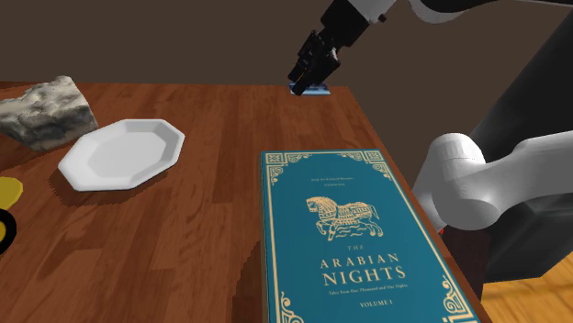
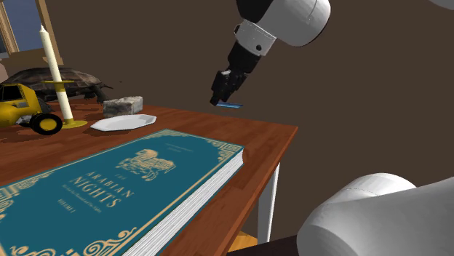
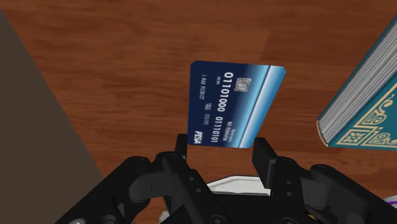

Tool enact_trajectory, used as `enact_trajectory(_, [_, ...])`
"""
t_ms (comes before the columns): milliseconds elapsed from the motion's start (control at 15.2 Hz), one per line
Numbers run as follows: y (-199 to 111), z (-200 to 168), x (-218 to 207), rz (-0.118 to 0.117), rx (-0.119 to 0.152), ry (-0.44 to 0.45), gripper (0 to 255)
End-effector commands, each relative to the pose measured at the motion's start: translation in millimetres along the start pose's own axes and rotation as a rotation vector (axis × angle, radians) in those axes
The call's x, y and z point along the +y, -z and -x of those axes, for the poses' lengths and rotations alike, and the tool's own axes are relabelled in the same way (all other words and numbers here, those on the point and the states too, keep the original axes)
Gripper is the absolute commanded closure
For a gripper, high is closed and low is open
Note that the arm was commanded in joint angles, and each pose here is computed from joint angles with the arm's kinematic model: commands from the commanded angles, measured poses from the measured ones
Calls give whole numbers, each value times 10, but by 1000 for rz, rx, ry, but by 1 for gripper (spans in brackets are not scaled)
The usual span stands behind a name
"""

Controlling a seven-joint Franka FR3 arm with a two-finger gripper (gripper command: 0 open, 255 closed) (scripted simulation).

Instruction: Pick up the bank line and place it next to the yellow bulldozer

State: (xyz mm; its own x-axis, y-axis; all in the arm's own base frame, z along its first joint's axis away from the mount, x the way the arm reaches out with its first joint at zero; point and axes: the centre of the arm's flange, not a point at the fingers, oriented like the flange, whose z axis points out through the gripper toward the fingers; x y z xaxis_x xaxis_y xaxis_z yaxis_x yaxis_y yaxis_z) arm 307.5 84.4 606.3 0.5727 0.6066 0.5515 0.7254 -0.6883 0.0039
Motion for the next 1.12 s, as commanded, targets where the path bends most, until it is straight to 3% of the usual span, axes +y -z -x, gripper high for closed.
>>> enact_trajectory(0, [90,-61,5,0,0,0,255])
enact_trajectory(1056, [795,-527,8,0,0,0,255])
